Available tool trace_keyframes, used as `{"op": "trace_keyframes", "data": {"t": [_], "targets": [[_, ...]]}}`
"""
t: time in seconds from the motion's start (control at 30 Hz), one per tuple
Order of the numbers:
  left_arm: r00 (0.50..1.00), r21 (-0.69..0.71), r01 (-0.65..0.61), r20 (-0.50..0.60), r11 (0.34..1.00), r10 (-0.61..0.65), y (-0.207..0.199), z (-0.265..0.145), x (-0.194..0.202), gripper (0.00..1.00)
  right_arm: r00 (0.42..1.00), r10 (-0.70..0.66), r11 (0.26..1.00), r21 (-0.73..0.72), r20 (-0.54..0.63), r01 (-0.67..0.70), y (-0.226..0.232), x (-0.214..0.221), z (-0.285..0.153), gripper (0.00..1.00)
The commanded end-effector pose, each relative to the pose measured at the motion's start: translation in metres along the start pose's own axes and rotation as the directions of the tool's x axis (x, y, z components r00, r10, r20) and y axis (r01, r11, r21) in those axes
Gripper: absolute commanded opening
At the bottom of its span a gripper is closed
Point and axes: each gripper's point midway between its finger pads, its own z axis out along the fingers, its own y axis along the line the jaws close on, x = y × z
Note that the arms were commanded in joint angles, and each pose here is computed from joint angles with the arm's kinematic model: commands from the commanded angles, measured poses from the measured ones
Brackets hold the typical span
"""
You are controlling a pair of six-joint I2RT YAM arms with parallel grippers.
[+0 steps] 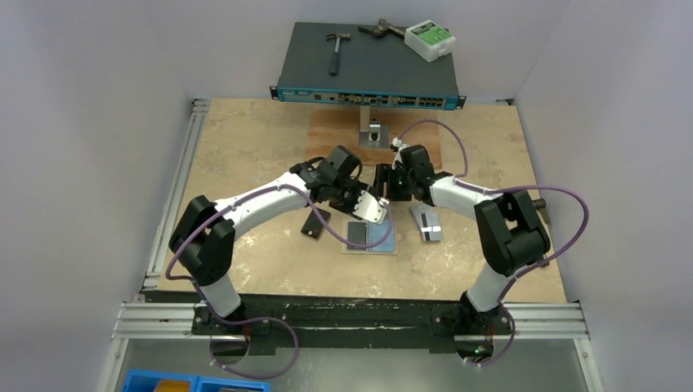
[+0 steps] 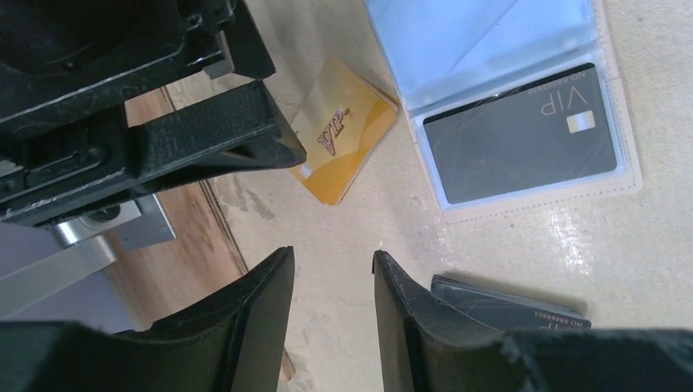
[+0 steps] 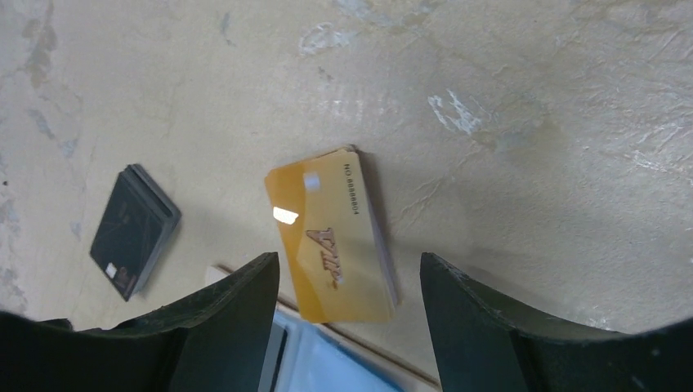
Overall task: Put the credit cards into the card holder
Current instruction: Pick up the credit card from the center of the board.
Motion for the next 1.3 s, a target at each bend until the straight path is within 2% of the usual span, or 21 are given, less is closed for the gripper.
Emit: {"op": "trace_keyframes", "data": {"t": [0.0, 0.1, 0.3, 0.47, 0.6, 0.77, 0.97, 1.27], "targets": [[0.992, -0.069, 0.126, 0.03, 0.99, -0.124, 0.007, 0.015, 0.009, 0.4, 0.999, 0.039, 0.999, -0.025, 0.012, -0.039, -0.005, 0.003, 0.012, 0.63], [0.974, -0.083, 0.224, 0.067, 0.971, -0.219, 0.014, 0.019, 0.012, 0.4, 0.999, 0.049, 0.999, -0.025, 0.019, -0.048, -0.008, 0.003, 0.017, 0.63], [0.945, -0.155, 0.318, 0.136, 0.935, -0.299, 0.029, 0.026, 0.018, 0.4, 0.999, 0.031, 0.998, 0.047, 0.025, -0.032, -0.021, 0.001, 0.02, 0.64], [0.878, -0.151, 0.467, 0.195, 0.871, -0.437, 0.036, 0.02, 0.026, 0.39, 1.0, 0.001, 0.994, 0.11, 0.028, -0.004, -0.029, 0.008, 0.017, 0.63], [0.837, -0.103, 0.534, 0.21, 0.839, -0.506, 0.023, 0.013, 0.024, 0.39, 0.998, -0.049, 0.983, 0.179, 0.033, 0.043, -0.028, 0.014, 0.013, 0.63], [0.801, -0.045, 0.579, 0.218, 0.814, -0.558, 0.006, 0.002, 0.018, 0.39, 0.994, -0.11, 0.973, 0.204, 0.016, 0.104, -0.015, 0.022, 0.018, 0.63], [0.786, -0.035, 0.599, 0.219, 0.8, -0.578, 0.001, -0.007, 0.019, 0.39, 0.992, -0.125, 0.971, 0.208, -0.001, 0.122, -0.011, 0.034, 0.025, 0.62], [0.774, -0.044, 0.612, 0.235, 0.789, -0.588, 0.0, -0.023, 0.014, 0.39, 0.987, -0.156, 0.915, 0.369, -0.049, 0.163, -0.04, 0.053, 0.025, 0.5]]}}
